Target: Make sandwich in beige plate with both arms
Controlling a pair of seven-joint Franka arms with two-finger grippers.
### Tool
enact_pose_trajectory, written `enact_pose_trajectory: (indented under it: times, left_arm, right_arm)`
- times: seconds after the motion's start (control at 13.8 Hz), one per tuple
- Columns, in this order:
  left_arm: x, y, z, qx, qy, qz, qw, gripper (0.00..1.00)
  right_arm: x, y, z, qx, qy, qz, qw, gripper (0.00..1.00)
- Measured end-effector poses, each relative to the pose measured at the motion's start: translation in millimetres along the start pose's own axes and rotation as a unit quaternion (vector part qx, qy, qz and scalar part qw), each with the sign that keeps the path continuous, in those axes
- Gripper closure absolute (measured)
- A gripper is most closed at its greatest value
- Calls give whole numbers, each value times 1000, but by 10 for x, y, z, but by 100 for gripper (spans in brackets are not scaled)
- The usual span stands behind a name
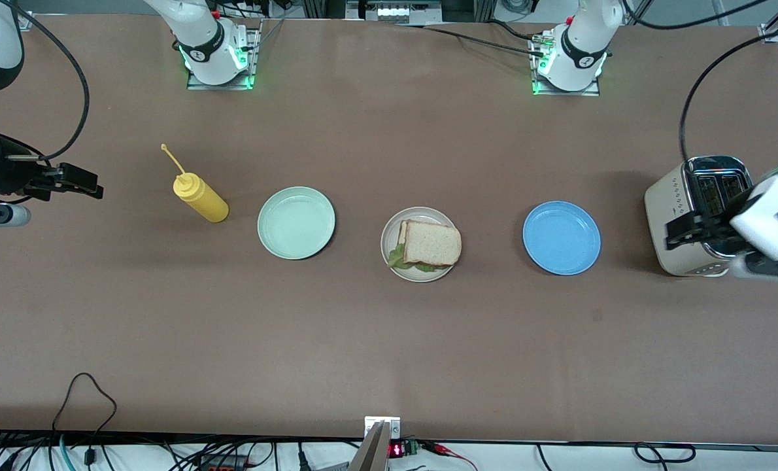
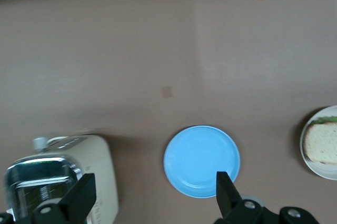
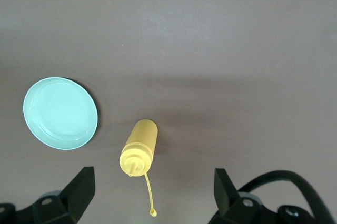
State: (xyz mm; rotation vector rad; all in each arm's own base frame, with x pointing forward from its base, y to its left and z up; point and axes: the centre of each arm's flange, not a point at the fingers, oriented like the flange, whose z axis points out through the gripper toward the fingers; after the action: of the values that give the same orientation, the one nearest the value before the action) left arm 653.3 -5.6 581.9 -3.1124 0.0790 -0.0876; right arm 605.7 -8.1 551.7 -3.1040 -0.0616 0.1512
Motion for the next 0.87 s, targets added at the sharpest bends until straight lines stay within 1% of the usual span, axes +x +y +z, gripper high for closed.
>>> enact_pose_trajectory:
  times: [0.14,0.29,0.58,0.87]
  left_arm:
    - [-231,-181,-231,11,0,-18,1000,0]
    - [-456,-213,-315,16,-14,-23,1000,0]
    - [-710,-135,-189,3,-39,-23,999,0]
    - [-930,-93,-183,4,-45,-31,998,0]
  right_arm:
    - [0,0,0,0,0,0,1000,0]
    - [-1,1,0,0,0,0,1000,0]
    - [-3,1,-1,0,0,0,1000,0]
    - [-7,0,-9,0,0,0,1000,0]
